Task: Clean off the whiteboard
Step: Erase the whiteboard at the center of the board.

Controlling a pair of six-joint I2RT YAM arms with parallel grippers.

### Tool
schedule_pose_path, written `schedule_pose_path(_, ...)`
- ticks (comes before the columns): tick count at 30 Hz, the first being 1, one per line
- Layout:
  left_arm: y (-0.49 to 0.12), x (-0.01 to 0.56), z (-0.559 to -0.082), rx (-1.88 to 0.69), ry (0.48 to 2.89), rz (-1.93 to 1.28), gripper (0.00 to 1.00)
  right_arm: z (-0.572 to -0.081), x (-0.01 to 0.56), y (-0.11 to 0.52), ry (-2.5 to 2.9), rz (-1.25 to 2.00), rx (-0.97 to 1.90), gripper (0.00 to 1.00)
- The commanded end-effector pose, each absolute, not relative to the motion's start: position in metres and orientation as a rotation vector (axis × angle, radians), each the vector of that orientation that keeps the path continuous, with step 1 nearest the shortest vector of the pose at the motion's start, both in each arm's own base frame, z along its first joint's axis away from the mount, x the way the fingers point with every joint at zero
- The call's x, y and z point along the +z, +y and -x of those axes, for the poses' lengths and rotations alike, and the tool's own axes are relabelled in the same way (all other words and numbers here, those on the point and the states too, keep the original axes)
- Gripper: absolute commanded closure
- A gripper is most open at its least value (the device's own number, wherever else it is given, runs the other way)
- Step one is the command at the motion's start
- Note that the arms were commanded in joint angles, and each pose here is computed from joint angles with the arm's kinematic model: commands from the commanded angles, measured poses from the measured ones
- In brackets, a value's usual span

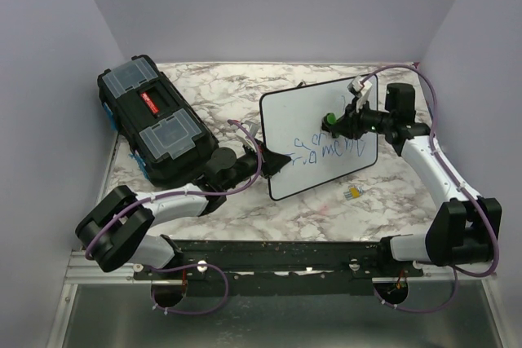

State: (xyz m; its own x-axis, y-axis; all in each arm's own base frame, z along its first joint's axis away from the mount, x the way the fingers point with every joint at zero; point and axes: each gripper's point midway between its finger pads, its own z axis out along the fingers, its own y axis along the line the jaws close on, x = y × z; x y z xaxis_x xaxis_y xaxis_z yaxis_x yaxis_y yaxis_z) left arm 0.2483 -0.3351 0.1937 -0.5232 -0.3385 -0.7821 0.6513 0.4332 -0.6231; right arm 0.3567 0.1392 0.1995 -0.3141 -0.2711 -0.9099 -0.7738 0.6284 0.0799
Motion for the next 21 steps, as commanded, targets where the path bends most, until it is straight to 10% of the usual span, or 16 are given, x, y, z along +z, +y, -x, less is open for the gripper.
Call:
schedule_pose_path(1, -0.348, 0.235, -0.231, -1.374, 1.522, -0.392, 1.0, -0.339, 0.213, 0.165, 1.79, 0.901, 0.843, 0.99)
schedule_pose_path(11, -0.344, 0.236, -0.231, -1.357, 1.523, -0.39, 1.0, -0.44, 0.264, 0.109, 1.817, 0.427, 0.415, 0.99)
schedule_pose_path(21, -0.344, 0.236, -0.23, -1.355, 1.517, -0.405, 1.0, -0.384, 0.184, 0.108, 1.989, 0.718, 0.45, 0.99)
